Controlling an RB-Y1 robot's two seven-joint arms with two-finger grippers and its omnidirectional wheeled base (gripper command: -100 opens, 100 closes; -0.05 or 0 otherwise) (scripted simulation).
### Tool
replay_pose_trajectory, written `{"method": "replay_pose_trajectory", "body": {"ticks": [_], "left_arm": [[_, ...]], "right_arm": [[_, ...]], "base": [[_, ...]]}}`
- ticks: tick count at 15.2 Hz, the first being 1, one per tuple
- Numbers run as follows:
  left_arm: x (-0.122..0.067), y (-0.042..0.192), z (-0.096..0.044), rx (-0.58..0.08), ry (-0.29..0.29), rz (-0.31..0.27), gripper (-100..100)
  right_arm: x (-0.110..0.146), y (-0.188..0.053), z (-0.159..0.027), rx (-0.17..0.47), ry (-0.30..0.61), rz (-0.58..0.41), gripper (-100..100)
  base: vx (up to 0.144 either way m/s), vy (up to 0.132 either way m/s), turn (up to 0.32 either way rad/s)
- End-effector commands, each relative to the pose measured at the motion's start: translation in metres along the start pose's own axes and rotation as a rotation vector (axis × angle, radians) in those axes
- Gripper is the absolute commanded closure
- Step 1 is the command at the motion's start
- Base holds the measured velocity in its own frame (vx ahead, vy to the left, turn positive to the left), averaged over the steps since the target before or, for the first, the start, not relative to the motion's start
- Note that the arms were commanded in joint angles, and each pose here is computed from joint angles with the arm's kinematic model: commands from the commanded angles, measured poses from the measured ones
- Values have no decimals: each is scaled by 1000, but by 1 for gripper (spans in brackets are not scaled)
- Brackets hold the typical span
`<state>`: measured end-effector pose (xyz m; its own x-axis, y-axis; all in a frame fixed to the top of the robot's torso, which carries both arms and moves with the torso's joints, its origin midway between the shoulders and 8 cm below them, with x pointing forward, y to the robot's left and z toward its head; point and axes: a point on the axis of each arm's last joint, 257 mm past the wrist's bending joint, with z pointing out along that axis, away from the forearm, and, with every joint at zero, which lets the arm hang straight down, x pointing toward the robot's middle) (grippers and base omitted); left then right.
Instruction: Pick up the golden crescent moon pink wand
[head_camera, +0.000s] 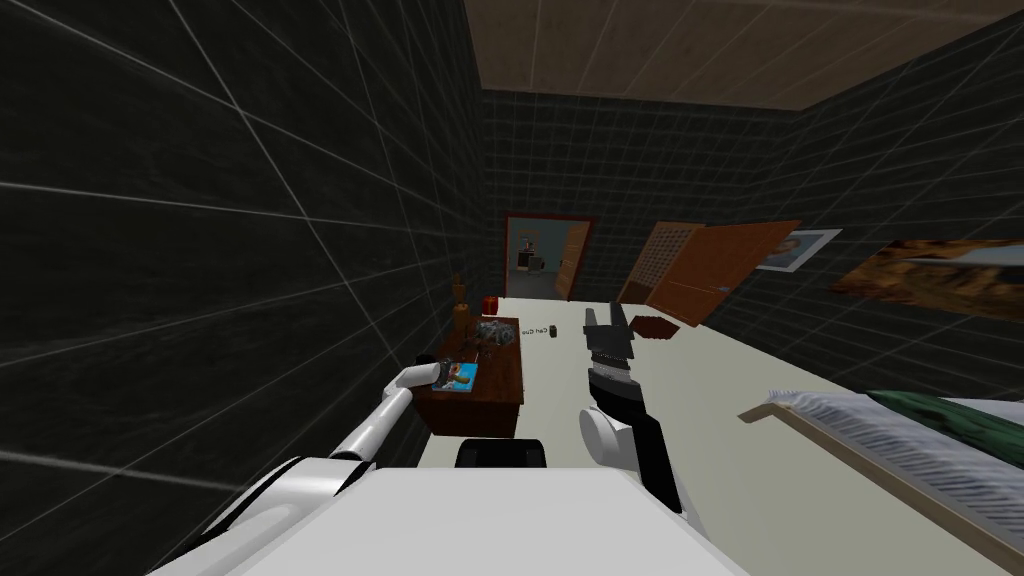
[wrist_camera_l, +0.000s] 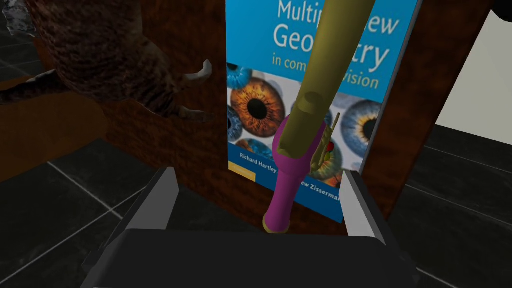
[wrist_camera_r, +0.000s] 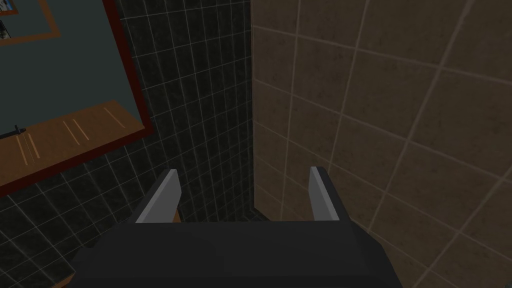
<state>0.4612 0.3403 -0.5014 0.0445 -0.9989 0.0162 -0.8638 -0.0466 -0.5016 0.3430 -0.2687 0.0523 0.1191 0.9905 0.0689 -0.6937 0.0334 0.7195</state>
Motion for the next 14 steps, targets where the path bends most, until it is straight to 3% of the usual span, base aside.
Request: {"method": "replay_pose_trajectory", "body": {"ticks": [1,7,14], "left_arm": [[-2,11,2,-45,2,-10,-100],[-3,35,4,-186,18,-48,-100],[-1,50,2,-274,32,-73,-100]], "right_arm": [[0,0,0,0,0,0,0],[0,0,0,0,0,0,0],[0,0,0,0,0,0,0]], "base": [[32,4,-16],[32,3,-16],[29,2,-13]]}}
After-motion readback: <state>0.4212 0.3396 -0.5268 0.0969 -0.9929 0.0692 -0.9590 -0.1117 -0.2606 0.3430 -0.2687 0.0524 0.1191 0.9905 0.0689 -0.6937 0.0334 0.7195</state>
